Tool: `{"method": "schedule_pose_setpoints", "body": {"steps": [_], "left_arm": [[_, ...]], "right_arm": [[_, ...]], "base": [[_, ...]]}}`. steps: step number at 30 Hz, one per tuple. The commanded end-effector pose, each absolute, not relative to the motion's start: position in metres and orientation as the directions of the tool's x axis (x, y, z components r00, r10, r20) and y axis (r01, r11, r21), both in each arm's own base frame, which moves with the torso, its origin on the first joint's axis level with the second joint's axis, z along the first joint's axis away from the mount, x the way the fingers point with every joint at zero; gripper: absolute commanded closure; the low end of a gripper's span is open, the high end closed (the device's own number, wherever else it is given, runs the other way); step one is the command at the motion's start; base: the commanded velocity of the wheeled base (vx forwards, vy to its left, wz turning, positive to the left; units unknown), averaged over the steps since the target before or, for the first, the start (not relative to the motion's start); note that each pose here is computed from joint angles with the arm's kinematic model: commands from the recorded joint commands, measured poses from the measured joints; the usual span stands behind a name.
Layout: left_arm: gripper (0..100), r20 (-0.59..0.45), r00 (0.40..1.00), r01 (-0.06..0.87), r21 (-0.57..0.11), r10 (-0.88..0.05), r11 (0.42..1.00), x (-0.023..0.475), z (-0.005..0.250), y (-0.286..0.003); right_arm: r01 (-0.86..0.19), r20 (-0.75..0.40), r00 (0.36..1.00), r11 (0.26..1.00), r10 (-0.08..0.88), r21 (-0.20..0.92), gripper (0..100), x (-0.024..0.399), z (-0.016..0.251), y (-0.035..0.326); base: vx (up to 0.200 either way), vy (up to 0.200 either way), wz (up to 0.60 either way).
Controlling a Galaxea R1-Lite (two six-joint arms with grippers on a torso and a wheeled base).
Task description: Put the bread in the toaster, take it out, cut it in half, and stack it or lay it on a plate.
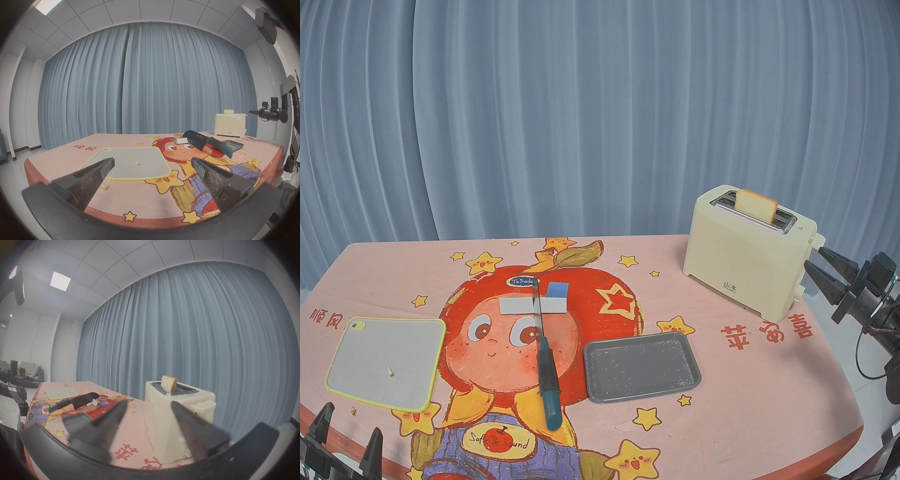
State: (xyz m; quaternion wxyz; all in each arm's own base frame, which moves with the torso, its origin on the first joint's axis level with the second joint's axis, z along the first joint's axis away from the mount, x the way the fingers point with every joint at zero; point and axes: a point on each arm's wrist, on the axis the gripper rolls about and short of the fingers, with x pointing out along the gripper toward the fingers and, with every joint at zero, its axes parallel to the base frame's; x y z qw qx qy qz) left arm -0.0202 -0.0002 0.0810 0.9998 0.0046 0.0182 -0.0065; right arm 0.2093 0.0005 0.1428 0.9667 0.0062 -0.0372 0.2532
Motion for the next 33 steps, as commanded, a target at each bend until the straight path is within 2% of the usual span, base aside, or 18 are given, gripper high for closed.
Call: {"method": "schedule_pose_setpoints", "body": {"steps": [1, 5, 11, 16, 20, 26, 33], "left_arm": [[0, -0.054, 0.998, 0.013, 0.009, -0.012, 1.000, -0.019, 0.076, 0.000], [0, -0.054, 0.998, 0.013, 0.009, -0.012, 1.000, -0.019, 0.076, 0.000], [0, -0.054, 0.998, 0.013, 0.009, -0.012, 1.000, -0.019, 0.076, 0.000], [0, -0.054, 0.998, 0.013, 0.009, -0.012, 1.000, -0.019, 0.076, 0.000], [0, -0.054, 0.998, 0.013, 0.009, -0.012, 1.000, -0.019, 0.076, 0.000], [0, -0.054, 0.998, 0.013, 0.009, -0.012, 1.000, -0.019, 0.076, 0.000], [0, -0.054, 0.998, 0.013, 0.009, -0.012, 1.000, -0.019, 0.076, 0.000]], "right_arm": [[-0.503, 0.118, 0.857, 0.864, 0.503, -0.024, 0, 0.211, 0.152, 0.004], [-0.539, 0.122, 0.836, 0.842, 0.535, 0.002, 0, 0.208, 0.155, 0.016], [-0.467, 0.083, 0.882, 0.883, 0.463, 0.041, 0, 0.208, 0.160, 0.024], [-0.448, 0.089, 0.892, 0.893, 0.444, 0.040, 0, 0.203, 0.170, 0.021], [-0.403, 0.107, 0.911, 0.915, 0.398, 0.026, 0, 0.210, 0.196, 0.011], [-0.395, 0.065, 0.917, 0.918, 0.393, 0.032, 0, 0.206, 0.243, 0.009], [-0.398, -0.003, 0.917, 0.917, 0.398, 0.027, 0, 0.204, 0.266, 0.008]], "base": [[0.000, 0.000, 0.00], [0.000, 0.000, 0.00], [0.000, 0.000, 0.00], [0.000, 0.000, 0.00], [0.000, 0.000, 0.00], [0.000, 0.000, 0.00], [0.000, 0.000, 0.00]]}}
